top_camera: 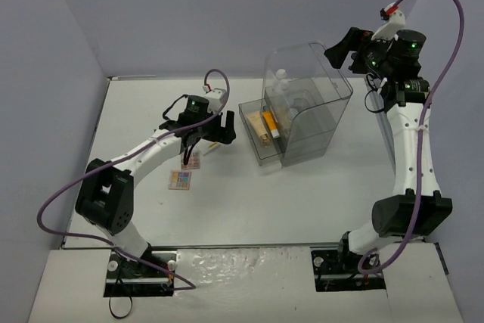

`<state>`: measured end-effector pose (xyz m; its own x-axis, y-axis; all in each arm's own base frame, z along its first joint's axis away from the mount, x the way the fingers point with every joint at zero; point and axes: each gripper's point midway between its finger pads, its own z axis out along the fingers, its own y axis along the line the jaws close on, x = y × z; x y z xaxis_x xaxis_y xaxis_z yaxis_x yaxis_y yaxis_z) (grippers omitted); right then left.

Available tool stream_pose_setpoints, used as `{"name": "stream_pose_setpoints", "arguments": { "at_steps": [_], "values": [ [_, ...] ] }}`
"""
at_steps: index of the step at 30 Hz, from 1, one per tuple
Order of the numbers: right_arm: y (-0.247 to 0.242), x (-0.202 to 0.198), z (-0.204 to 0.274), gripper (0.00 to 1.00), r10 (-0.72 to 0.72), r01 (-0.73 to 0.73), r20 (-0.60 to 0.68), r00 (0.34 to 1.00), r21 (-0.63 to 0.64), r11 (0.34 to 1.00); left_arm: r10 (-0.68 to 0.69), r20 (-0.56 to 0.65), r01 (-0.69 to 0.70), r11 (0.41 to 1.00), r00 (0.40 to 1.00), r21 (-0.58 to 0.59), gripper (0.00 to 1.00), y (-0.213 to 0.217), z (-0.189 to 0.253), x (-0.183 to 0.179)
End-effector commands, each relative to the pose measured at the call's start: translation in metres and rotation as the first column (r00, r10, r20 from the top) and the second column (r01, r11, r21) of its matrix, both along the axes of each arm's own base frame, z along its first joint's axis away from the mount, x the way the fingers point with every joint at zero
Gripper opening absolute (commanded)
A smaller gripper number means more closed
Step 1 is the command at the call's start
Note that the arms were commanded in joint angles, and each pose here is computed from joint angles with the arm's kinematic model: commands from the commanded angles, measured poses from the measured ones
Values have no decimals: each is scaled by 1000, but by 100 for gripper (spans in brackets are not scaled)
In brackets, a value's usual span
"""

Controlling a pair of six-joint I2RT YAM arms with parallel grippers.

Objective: Organize the makeup

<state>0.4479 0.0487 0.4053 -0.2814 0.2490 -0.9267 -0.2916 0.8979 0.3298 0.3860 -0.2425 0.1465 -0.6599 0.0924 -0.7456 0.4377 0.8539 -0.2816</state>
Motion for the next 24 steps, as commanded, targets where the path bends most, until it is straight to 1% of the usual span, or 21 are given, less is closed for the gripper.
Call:
{"name": "stream_pose_setpoints", "arguments": {
  "at_steps": [1,5,6,10,15,19,24],
  "values": [
    [21,8,6,99,134,-134,5,991,83,988,-173,245,194,979,954,-60,81,-35,43,32],
    [22,13,-15,99,148,-143,-41,988,97,985,-245,237,272,958,940,-89,85,-54,25,41],
    [22,14,-18,99,151,-146,-47,987,97,985,-253,251,285,953,934,-100,86,-59,28,44],
    [24,15,-26,99,170,-164,-58,984,91,982,-300,239,336,934,923,-125,86,-76,15,51],
    [25,17,-43,99,187,-178,-93,978,98,979,-338,259,382,914,904,-138,86,-94,16,60],
    [28,17,-54,99,206,-194,-115,972,105,975,-367,309,424,894,877,-142,86,-108,22,65],
    [30,17,-67,99,219,-204,-142,965,116,972,-386,339,444,889,858,-112,86,-121,24,71]
  ]
}}
